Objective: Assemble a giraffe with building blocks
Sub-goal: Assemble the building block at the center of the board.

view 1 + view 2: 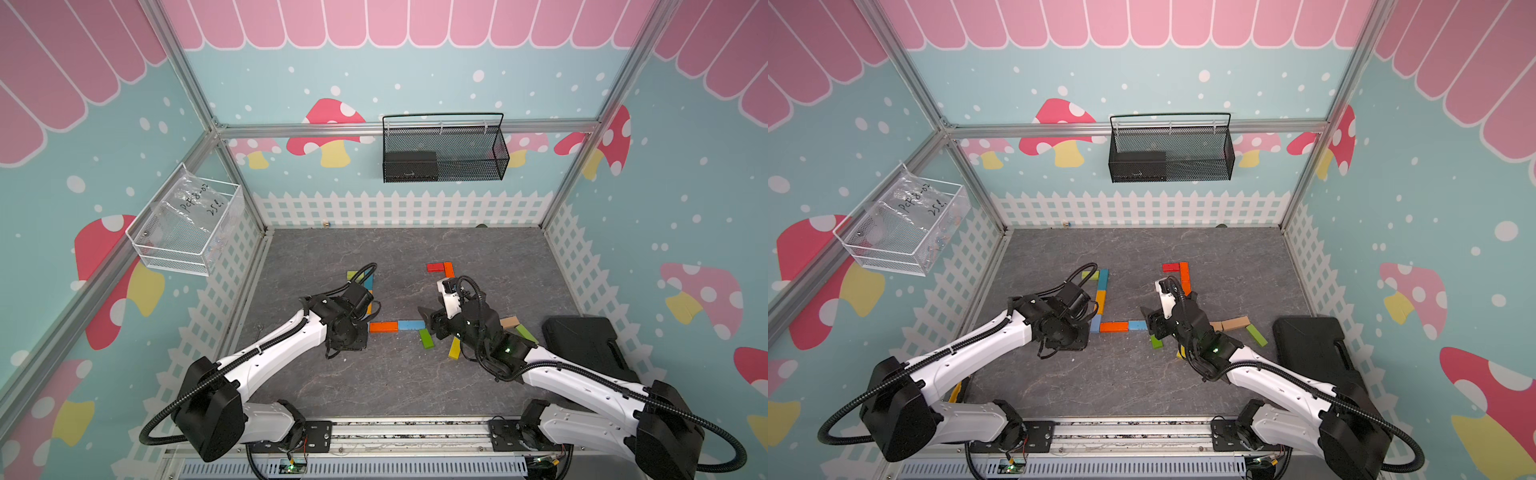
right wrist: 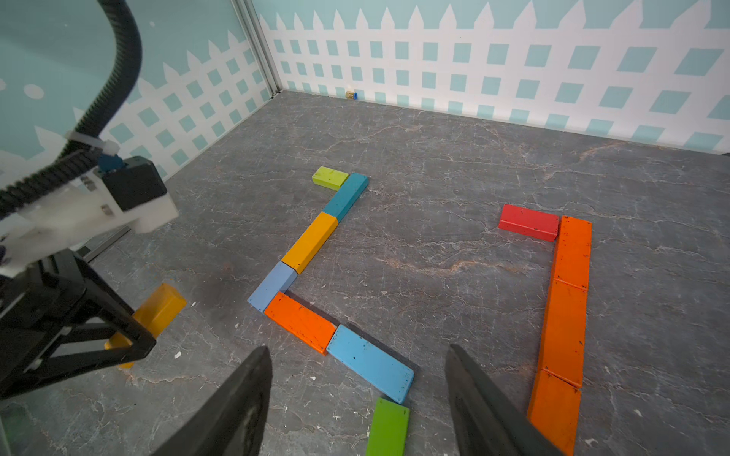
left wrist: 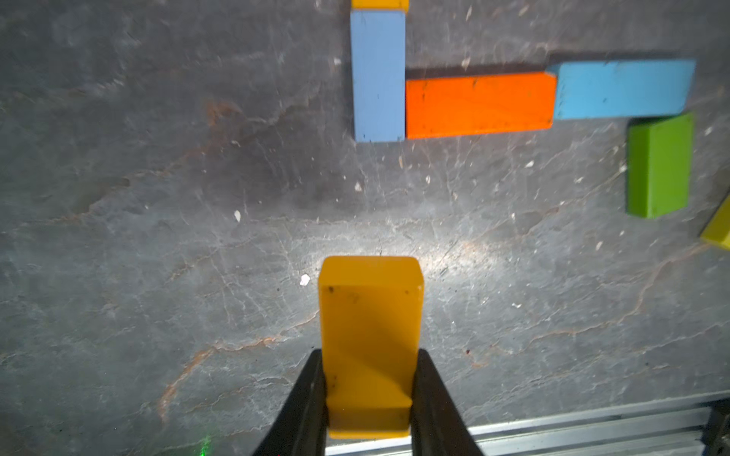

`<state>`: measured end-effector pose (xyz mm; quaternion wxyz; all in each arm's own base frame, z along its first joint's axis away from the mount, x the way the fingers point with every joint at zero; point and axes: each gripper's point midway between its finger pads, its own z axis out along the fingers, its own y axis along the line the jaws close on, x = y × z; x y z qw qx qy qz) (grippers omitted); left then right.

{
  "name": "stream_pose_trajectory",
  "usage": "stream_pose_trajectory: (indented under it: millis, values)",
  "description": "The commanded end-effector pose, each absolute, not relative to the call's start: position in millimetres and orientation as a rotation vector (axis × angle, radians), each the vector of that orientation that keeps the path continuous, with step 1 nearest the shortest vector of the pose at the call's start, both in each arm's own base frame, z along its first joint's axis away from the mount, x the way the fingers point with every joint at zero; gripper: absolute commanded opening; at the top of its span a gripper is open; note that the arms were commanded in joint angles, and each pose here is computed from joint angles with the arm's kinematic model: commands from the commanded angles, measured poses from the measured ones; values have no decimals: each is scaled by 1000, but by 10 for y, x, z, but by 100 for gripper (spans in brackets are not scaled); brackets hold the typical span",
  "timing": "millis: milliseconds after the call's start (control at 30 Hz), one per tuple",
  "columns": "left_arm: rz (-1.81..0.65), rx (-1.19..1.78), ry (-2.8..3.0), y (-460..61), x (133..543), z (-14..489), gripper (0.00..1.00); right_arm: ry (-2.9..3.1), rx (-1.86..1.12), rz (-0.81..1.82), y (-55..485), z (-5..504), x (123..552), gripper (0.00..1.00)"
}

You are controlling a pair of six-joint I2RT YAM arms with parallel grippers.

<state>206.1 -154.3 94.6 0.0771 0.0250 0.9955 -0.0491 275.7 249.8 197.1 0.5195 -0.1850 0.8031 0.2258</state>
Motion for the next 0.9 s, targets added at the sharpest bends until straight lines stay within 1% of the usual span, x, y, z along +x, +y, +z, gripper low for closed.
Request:
stream_pose_trajectory:
  millis: [0, 133, 300, 400, 867]
  values:
    - [-61, 196, 3029, -1532, 1944, 779, 0, 1897, -414, 555, 2479, 2025, 2777, 70]
    - [-7, 307, 3070, -1585, 1922, 555, 0, 1908, -413, 561, 2494, 1971, 2779, 70]
    - [118, 430, 3094, -1600, 2031, 335, 0, 1916, -411, 564, 2495, 1940, 2775, 70]
    - [131, 474, 3095, -1628, 2070, 258, 0, 1917, -412, 561, 2489, 1937, 2770, 70]
    - [184, 508, 3101, -1599, 2190, 95, 1, 1924, -417, 551, 2511, 1921, 2801, 70]
